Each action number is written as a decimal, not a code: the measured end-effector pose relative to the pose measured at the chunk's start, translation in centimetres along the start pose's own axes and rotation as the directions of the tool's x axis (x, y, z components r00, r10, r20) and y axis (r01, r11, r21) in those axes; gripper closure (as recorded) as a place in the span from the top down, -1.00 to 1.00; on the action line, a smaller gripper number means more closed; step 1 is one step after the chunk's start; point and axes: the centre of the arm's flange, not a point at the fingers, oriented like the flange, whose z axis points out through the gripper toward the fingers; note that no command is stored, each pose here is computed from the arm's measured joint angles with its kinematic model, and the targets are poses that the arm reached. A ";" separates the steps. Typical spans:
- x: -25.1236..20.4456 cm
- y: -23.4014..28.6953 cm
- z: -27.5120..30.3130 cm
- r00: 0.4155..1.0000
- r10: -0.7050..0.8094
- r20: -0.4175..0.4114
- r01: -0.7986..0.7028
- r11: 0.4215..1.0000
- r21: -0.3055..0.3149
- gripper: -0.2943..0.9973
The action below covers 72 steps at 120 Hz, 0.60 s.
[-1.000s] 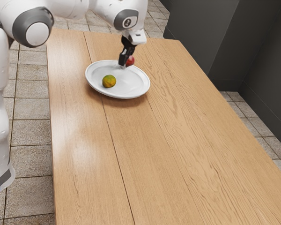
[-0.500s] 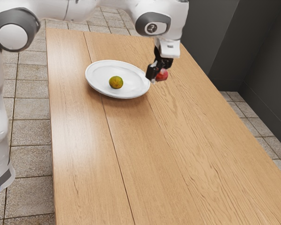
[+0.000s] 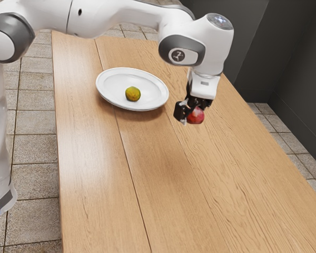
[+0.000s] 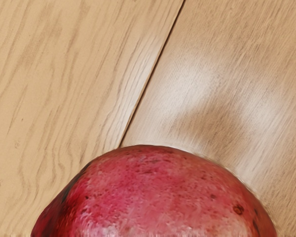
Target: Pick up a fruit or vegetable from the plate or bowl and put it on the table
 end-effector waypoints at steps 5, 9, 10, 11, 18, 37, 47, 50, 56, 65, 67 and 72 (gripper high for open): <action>-0.8 -0.6 0.0 1.000 -0.022 0.002 0.022 1.000 0.000 0.20; -1.7 -1.2 0.0 0.999 -0.043 0.005 0.043 0.999 -0.002 0.27; -1.9 -1.3 0.0 0.999 -0.049 0.006 0.049 0.999 -0.003 0.29; -2.2 -1.5 0.1 0.998 -0.055 0.007 0.055 0.998 -0.003 0.30; -4.1 -2.7 0.4 0.995 -0.100 0.014 0.100 0.995 -0.007 0.38; -10.8 -6.1 1.0 0.970 -0.239 0.037 0.239 0.971 -0.014 0.49; -14.4 -7.6 0.9 0.950 -0.308 0.047 0.309 0.951 -0.015 0.51; -15.3 -7.9 0.9 0.944 -0.326 0.051 0.327 0.945 -0.015 0.51; -17.1 -8.5 1.0 0.932 -0.358 0.057 0.360 0.933 -0.017 0.52; -19.1 -9.0 1.1 0.917 -0.393 0.065 0.395 0.918 -0.019 0.53; -19.4 -9.0 1.1 0.914 -0.399 0.066 0.401 0.916 -0.019 0.53; -19.9 -9.2 1.2 0.910 -0.410 0.069 0.412 0.911 -0.020 0.53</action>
